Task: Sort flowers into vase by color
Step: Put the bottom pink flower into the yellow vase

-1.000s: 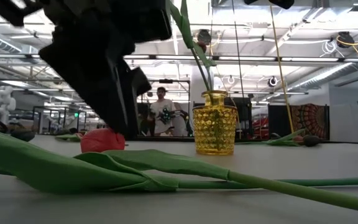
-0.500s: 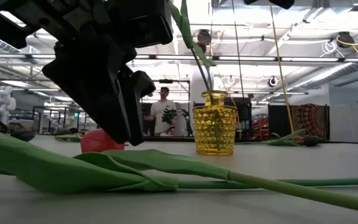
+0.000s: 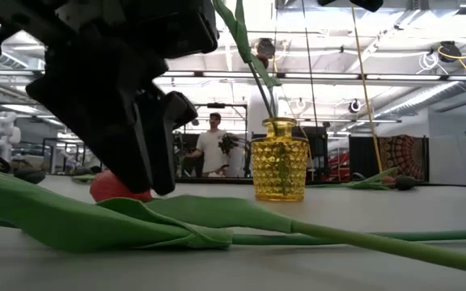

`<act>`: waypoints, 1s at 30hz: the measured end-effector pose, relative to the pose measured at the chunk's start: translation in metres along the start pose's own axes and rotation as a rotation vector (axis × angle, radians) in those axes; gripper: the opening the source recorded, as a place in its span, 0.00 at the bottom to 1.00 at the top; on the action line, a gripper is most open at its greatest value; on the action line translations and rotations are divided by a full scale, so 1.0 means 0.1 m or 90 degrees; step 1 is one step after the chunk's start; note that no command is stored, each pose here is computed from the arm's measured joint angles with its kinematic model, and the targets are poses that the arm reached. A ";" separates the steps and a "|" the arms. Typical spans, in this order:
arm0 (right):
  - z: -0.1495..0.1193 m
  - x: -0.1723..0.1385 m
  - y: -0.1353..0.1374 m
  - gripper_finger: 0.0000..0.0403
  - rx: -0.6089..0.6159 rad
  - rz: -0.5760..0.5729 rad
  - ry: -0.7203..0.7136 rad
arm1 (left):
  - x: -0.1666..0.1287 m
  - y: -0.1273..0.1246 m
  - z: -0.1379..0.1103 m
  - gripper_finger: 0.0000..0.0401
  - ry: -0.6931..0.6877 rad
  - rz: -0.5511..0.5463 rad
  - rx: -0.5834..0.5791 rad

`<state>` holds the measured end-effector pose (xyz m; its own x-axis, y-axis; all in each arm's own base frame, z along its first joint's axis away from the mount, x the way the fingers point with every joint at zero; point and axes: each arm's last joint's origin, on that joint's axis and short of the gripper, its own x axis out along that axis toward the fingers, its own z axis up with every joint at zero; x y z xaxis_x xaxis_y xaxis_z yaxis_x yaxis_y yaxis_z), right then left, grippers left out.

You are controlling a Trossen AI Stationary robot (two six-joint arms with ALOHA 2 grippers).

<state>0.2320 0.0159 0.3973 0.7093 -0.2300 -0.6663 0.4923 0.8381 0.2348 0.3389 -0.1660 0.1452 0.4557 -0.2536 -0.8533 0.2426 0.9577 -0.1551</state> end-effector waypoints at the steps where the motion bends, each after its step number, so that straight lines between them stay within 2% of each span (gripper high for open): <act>1: 0.00 0.00 0.00 0.00 0.000 0.000 0.000 | 0.02 0.00 -0.01 0.34 0.005 0.001 0.000; 5: 0.00 0.00 0.00 0.00 0.004 0.000 0.000 | 0.11 0.02 -0.05 0.34 0.019 0.004 -0.001; 21: 0.00 0.00 0.00 0.00 0.001 0.000 0.000 | 0.11 0.01 -0.05 0.34 0.024 -0.003 -0.035; 24: 0.00 0.00 0.00 0.00 0.000 0.000 0.000 | 0.11 0.01 -0.05 0.29 0.026 -0.003 -0.036; 30: 0.00 0.00 0.00 0.00 0.000 0.000 0.000 | 0.11 0.01 -0.06 0.08 0.036 -0.027 -0.063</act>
<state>0.2320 0.0160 0.3973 0.7094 -0.2297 -0.6663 0.4920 0.8384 0.2347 0.3388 -0.1675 0.1329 0.3972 -0.2884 -0.8712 0.1728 0.9559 -0.2377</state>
